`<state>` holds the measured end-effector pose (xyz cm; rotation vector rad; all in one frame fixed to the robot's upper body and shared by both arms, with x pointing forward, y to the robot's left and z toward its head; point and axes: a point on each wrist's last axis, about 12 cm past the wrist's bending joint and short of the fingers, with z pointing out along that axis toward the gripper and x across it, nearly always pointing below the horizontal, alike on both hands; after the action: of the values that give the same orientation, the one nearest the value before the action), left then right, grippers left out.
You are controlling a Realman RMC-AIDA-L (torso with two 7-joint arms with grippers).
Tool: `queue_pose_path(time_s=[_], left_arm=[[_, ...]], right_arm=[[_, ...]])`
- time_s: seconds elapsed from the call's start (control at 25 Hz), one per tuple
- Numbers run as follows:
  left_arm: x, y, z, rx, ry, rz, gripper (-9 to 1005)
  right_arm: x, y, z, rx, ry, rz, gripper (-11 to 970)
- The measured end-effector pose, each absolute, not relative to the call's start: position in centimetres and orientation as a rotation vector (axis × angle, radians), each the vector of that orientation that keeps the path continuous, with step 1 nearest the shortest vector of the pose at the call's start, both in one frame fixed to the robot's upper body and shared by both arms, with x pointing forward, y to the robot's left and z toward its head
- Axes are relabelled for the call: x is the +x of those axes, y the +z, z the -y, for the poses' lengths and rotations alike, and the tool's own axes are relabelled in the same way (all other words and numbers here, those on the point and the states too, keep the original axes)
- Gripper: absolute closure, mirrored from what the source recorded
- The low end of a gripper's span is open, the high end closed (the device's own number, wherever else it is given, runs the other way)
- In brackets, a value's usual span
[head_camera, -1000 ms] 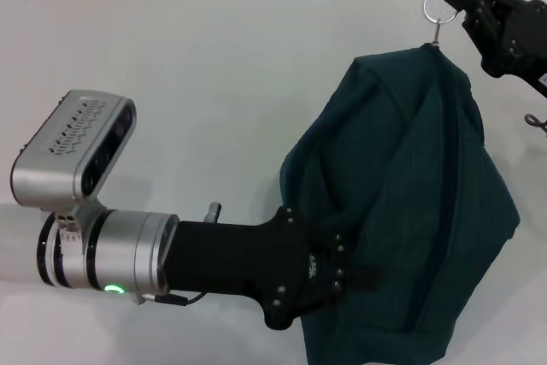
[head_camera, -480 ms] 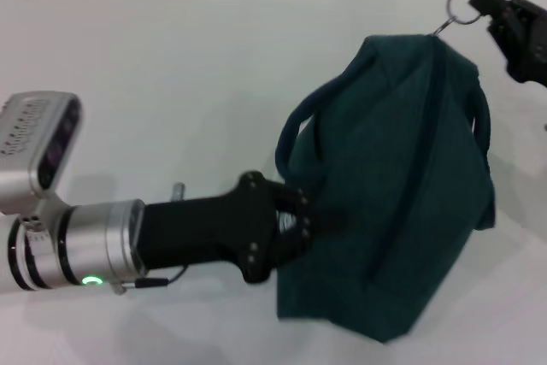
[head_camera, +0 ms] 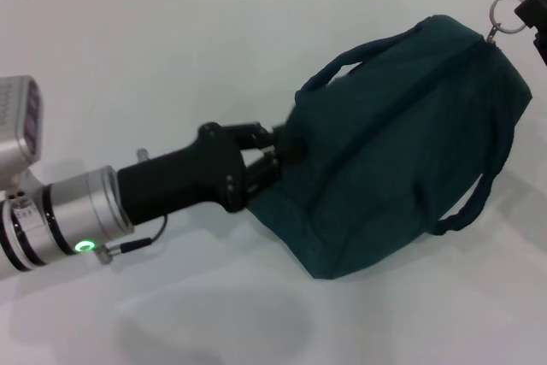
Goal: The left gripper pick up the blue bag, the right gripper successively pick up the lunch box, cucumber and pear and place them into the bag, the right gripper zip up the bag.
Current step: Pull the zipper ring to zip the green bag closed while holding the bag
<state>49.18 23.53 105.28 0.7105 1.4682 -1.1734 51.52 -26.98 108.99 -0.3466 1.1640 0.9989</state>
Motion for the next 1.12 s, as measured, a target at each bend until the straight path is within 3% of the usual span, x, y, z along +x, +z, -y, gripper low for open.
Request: queue_pose_path(time_s=[0.36, 0.56, 0.68, 0.88, 1.12], left_arm=[[50.8, 107.1, -25.8, 0.57, -1.175, -1.507, 612], [52.5, 109.8, -26.4, 0.618, -1.178, -1.522, 458], [54.6, 113.9, -25.9, 0.769, -1.147, -1.585, 370], [56.2, 119.5, -22.4, 1.019, -1.068, -1.706, 303], [55.6, 124.4, -15.9, 1.22, -0.898, -1.777, 294]], right_arm=[[52.1, 109.1, 26.8, -0.345, 0.986, -1.175, 952], [52.4, 109.1, 26.8, -0.34, 0.978, -1.181, 953], [52.6, 109.2, 26.7, -0.338, 0.975, -1.186, 953], [52.8, 109.0, 26.9, -0.318, 0.961, -1.199, 953], [53.0, 108.9, 27.0, -0.307, 0.947, -1.215, 952]])
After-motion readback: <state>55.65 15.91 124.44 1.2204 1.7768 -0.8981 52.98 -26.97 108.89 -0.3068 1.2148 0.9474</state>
